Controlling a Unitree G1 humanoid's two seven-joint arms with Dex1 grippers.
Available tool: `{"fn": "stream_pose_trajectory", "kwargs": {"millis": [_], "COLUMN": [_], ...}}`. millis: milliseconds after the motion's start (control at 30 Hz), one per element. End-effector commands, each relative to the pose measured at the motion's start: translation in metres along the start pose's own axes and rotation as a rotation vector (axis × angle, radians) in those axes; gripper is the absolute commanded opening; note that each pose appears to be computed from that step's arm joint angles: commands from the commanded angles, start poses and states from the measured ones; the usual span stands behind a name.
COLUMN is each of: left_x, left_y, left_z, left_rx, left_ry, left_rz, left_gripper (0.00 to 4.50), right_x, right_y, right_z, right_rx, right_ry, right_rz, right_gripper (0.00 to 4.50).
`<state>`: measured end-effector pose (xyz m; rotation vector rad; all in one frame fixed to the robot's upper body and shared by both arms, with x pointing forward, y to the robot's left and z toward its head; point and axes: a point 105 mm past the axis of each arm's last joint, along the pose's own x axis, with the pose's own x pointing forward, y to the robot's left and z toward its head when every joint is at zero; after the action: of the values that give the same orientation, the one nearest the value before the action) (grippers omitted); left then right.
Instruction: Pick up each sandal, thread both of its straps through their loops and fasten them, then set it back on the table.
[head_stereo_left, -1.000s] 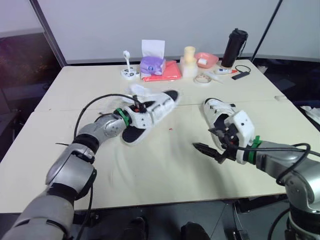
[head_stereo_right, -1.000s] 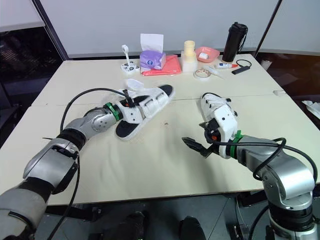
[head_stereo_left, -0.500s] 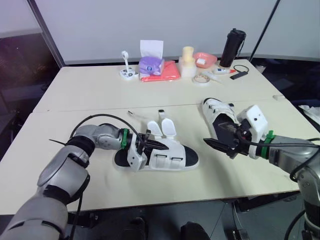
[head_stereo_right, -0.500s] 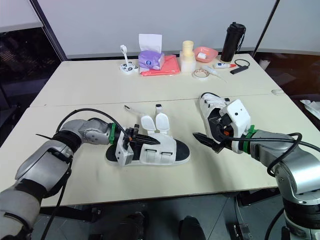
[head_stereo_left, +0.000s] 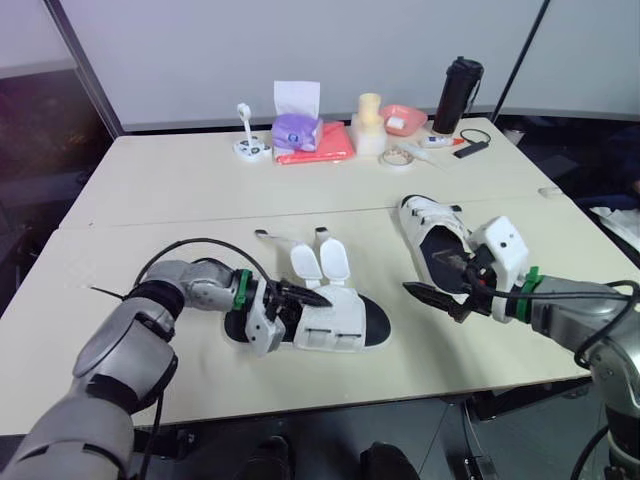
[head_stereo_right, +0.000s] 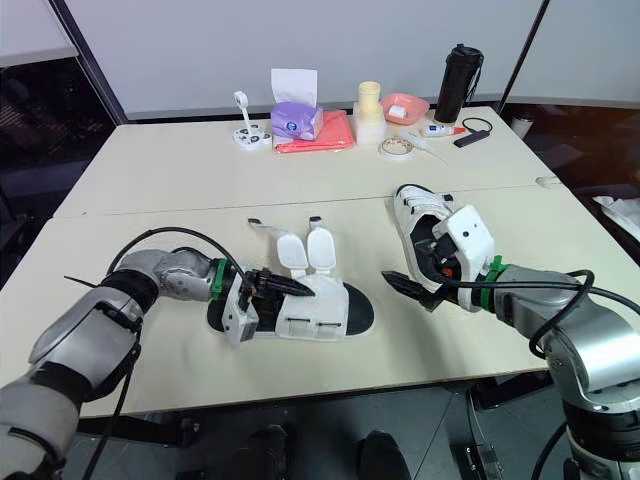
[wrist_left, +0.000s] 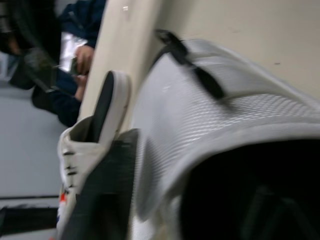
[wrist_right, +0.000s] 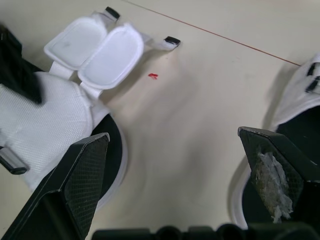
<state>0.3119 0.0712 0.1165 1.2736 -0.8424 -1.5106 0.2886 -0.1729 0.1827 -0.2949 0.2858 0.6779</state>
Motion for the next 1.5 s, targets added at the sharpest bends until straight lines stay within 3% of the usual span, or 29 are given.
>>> {"fn": "stream_pose_trajectory", "kwargs": {"millis": [33, 267, 400, 500, 667, 767, 900, 1000, 1500], "left_x": [-0.014, -0.043, -0.064, -0.081, -0.105, -0.113, -0.107, -0.098, -0.077], "left_y": [-0.024, -0.039, -0.021, -0.003, 0.003, 0.006, 0.008, 0.009, 0.007], "left_z": [0.0, 0.001, -0.007, -0.016, -0.01, -0.001, 0.006, 0.003, -0.042], "left_rx": [-0.061, -0.09, -0.13, -0.415, -0.936, -1.252, -1.473, -1.527, -1.836], "left_ry": [0.021, 0.08, 0.184, 0.255, 0.193, 0.115, 0.041, 0.024, -0.003], "left_rz": [-0.095, -0.16, -0.009, 0.15, 0.237, 0.297, 0.344, 0.382, 0.657], "left_gripper": [4.44, 4.44, 4.44, 4.44, 4.44, 4.5, 4.5, 4.5, 4.5], "right_x": [-0.001, 0.013, 0.022, 0.027, 0.032, 0.033, 0.038, 0.043, 0.065], "right_y": [0.002, 0.011, 0.015, 0.017, 0.022, 0.027, 0.039, 0.045, 0.074], "right_z": [0.005, -0.01, -0.013, -0.018, -0.023, -0.028, -0.031, -0.034, -0.048], "right_rx": [-0.056, -0.11, -0.147, -0.208, -0.272, -0.307, -0.307, -0.294, -0.273], "right_ry": [-0.009, 0.024, 0.006, 0.012, 0.013, 0.014, -0.006, -0.017, -0.068], "right_rz": [0.01, 0.083, 0.129, 0.162, 0.214, 0.259, 0.33, 0.361, 0.542], "right_gripper": [4.5, 4.5, 4.5, 4.5, 4.5, 3.68, 1.6, 0.02, 0.02]}}
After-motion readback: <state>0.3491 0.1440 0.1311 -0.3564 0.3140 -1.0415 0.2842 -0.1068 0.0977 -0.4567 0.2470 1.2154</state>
